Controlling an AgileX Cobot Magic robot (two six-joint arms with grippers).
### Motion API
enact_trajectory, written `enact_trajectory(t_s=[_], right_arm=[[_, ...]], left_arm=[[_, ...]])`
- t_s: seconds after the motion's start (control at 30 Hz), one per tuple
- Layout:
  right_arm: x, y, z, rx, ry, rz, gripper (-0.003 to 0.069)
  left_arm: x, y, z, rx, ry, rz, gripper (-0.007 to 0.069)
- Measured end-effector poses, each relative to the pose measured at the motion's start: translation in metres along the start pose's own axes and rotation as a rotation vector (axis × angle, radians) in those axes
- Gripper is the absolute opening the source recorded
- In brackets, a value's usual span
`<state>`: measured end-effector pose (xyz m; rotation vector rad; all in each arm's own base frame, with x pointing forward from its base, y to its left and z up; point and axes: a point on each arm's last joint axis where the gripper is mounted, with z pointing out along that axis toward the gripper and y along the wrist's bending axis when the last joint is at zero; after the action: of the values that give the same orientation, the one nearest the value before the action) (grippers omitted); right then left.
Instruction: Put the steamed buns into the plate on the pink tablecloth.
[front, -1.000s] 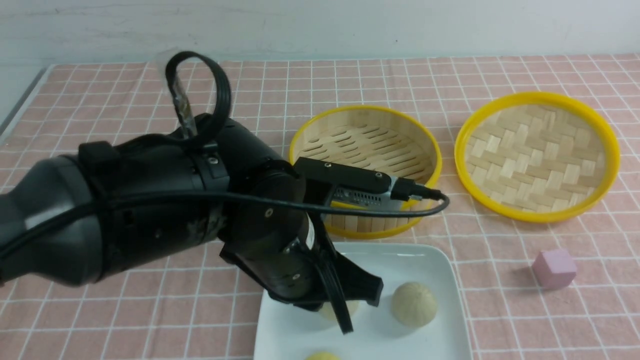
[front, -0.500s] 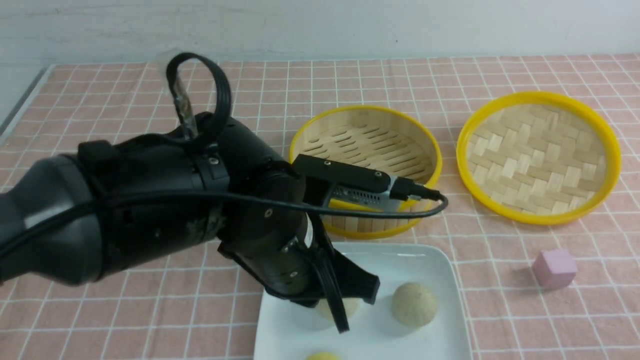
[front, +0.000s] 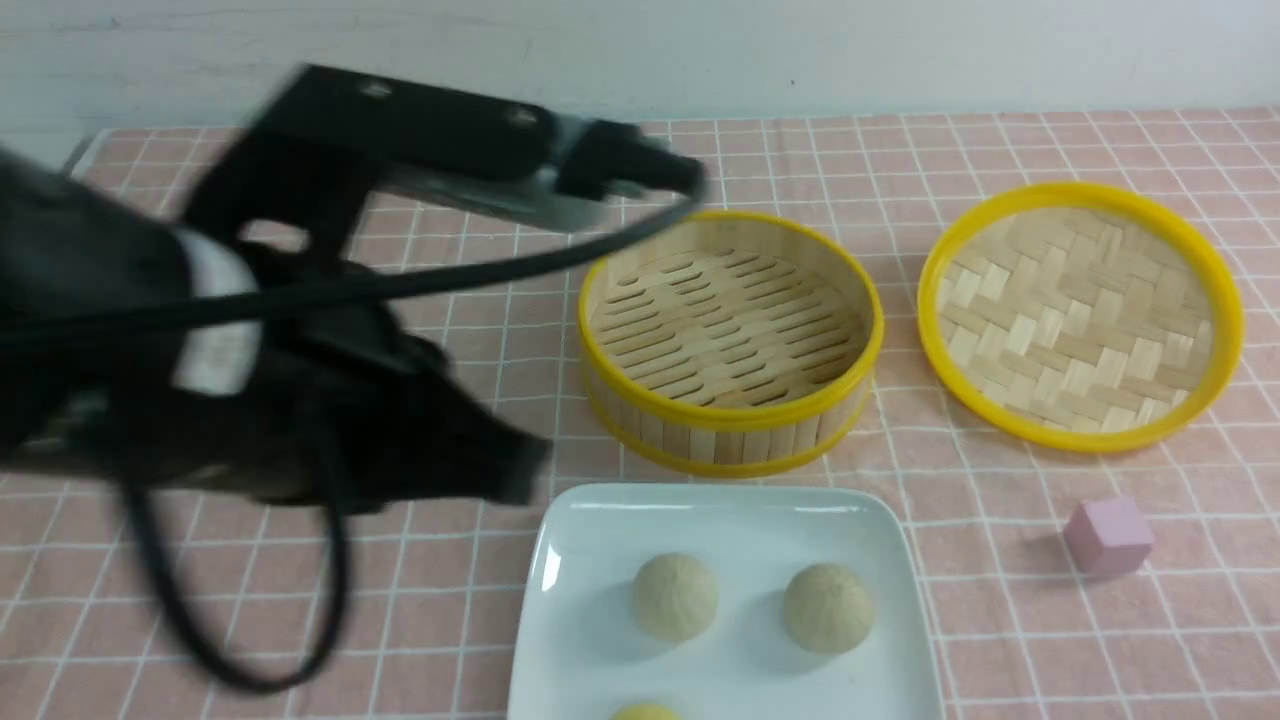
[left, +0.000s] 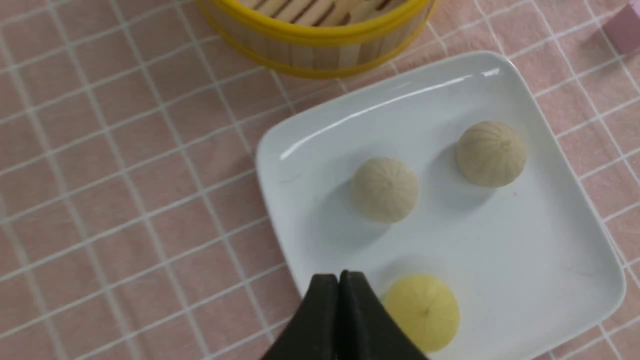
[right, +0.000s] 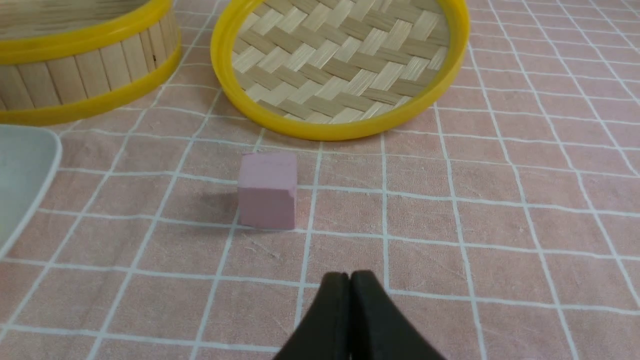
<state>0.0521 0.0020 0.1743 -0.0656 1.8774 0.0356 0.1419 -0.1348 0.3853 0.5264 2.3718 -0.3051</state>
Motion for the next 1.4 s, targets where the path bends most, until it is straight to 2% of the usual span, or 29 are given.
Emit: enact_trajectory(t_s=[0.07,0.17,0.2,0.27,0.3,0.33,0.53,0.8,1.4], right_arm=[[0.0,0.0,0.0,0.0,0.002,0.0,0.0013],[0.0,0.0,0.0,0.0,0.002,0.0,0.0013],[0.0,0.0,0.0,0.0,0.001,0.0,0.0014],[0.0,0.0,0.0,0.0,0.001,-0.001,0.0015],[0.0,0.0,0.0,0.0,0.001,-0.001,0.0015],[0.0,0.0,0.0,0.0,0.001,-0.001,0.0016],[0.0,0.0,0.0,0.001,0.001,-0.002,0.0023],[0.0,0.0,0.0,0.001,0.001,-0.003,0.0035],[0.0,0.0,0.0,0.002,0.001,-0.003,0.0052]], left_arm=[[0.02,0.018,-0.038,-0.005,-0.06,-0.016,0.0008],[0.046,0.031,-0.059,0.028,-0.143,-0.049,0.0008],[0.068,0.039,-0.066,0.086,-0.238,-0.077,0.0008],[0.09,0.044,-0.065,0.159,-0.355,-0.097,0.0008],[0.092,0.044,-0.064,0.166,-0.367,-0.096,0.0008],[0.109,0.045,-0.056,0.23,-0.471,-0.103,0.0008],[0.136,0.043,-0.027,0.339,-0.627,-0.095,0.0008],[0.152,0.043,-0.001,0.312,-0.583,-0.055,0.0015],[0.165,0.046,0.015,0.277,-0.586,-0.028,0.0033]])
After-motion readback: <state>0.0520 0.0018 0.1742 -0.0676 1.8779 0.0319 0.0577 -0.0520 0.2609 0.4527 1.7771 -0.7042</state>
